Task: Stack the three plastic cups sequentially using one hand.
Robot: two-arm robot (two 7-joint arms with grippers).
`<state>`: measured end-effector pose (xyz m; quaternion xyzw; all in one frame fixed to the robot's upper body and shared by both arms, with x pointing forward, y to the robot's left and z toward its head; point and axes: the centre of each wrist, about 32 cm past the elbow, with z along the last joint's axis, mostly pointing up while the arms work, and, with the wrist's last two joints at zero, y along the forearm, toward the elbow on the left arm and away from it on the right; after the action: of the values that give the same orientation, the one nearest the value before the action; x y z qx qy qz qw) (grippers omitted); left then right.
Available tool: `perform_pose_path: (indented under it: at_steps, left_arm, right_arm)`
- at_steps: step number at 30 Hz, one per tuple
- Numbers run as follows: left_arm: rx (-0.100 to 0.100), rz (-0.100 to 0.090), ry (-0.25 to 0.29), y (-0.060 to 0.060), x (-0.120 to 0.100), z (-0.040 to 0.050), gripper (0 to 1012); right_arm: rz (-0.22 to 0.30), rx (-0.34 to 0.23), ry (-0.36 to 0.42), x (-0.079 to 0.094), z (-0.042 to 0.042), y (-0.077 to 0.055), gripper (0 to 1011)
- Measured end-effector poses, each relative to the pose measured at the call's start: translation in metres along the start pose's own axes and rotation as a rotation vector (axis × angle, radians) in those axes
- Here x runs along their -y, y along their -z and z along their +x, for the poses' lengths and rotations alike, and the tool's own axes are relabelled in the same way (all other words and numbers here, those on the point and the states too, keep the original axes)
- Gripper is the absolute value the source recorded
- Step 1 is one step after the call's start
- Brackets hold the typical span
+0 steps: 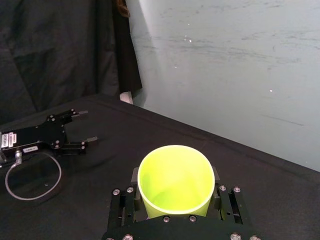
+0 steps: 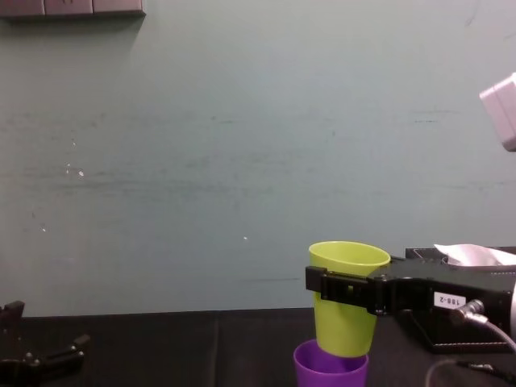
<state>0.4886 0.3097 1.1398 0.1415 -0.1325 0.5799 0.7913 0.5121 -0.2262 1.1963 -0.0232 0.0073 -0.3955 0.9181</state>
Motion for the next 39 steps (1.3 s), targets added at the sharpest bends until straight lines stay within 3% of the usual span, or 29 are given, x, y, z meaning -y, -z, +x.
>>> perform_pose_path:
  at_steps: [39]
  left_arm:
    - [0.000,0.000,0.000,0.0000,0.0000,0.0000,1011]
  right_arm:
    - [-0.035,0.009,-0.017,-0.0068,-0.0020,0.0074,747]
